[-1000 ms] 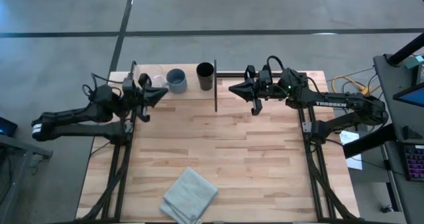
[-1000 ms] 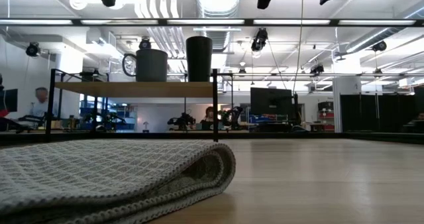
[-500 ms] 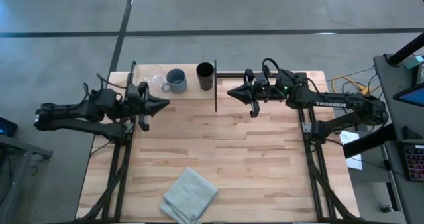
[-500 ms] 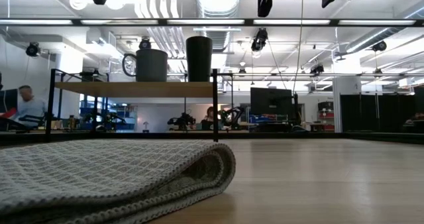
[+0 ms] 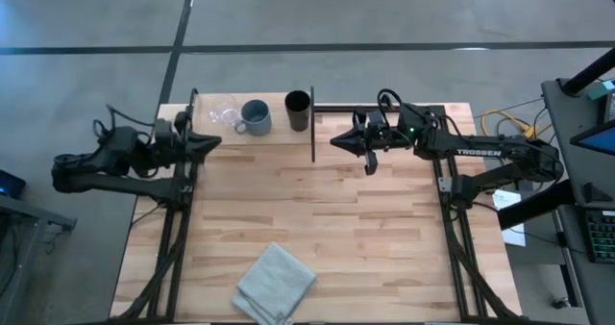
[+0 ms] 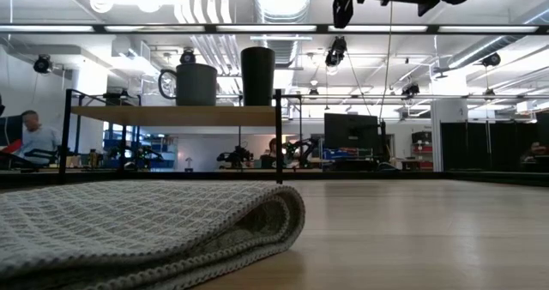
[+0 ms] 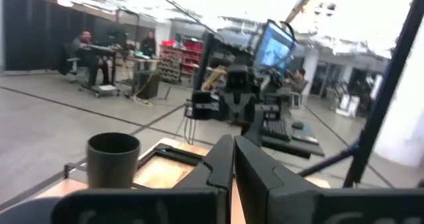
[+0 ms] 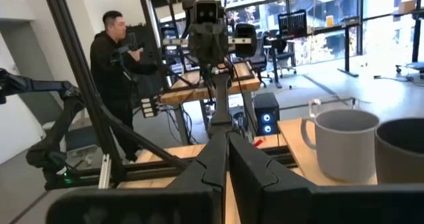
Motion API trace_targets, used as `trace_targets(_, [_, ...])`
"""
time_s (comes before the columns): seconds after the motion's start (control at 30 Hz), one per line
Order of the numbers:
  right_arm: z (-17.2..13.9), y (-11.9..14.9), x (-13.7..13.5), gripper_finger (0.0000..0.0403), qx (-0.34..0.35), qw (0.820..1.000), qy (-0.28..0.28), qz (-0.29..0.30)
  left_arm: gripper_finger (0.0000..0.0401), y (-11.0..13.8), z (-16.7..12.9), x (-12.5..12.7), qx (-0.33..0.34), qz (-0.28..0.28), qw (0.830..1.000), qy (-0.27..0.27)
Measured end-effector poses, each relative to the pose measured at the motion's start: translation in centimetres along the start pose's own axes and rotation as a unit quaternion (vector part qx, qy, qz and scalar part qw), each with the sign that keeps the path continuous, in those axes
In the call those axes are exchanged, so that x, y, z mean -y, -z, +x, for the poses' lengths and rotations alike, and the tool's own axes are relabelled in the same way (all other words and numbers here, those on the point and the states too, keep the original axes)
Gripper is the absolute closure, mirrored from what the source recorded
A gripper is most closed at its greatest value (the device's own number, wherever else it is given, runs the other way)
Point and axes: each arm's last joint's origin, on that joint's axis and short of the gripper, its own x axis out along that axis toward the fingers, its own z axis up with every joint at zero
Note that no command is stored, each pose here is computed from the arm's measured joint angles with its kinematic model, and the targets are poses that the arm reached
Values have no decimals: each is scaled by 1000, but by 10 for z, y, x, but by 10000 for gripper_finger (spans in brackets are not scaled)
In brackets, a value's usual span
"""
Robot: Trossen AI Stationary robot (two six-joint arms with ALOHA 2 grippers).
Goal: Stack small to large cups/mugs on shelf
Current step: Return to Home Position
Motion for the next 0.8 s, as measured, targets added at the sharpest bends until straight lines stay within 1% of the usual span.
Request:
trace_targets(0.1, [-1,6,1,394,-4,1000,0,0,401,9,-3,-3,-4,-7,1000,-6])
trace_targets(0.2, [-3,12,1,394,9,1000,-3,-6,401,19,-3,-4,-10,-6,1000,-8])
trace_targets(0.37, [-11,23,-2,394,47,998,-44,-24,401,39,2,-6,-9,-6,1000,-7])
trace_targets(0.5, [-20,45,0,394,40,998,-42,2,401,56,1,-9,-18,-4,1000,-9])
trace_targets(0.57, [-26,53,0,394,50,998,-43,18,401,61,-3,-11,-8,-7,1000,-7])
trace_targets(0.7, [-40,61,-2,394,79,996,-41,20,401,63,-12,-14,23,-26,999,-3])
trace_targets(0.8, [-52,62,-3,394,92,995,-30,20,401,69,-18,-17,29,-29,999,-4])
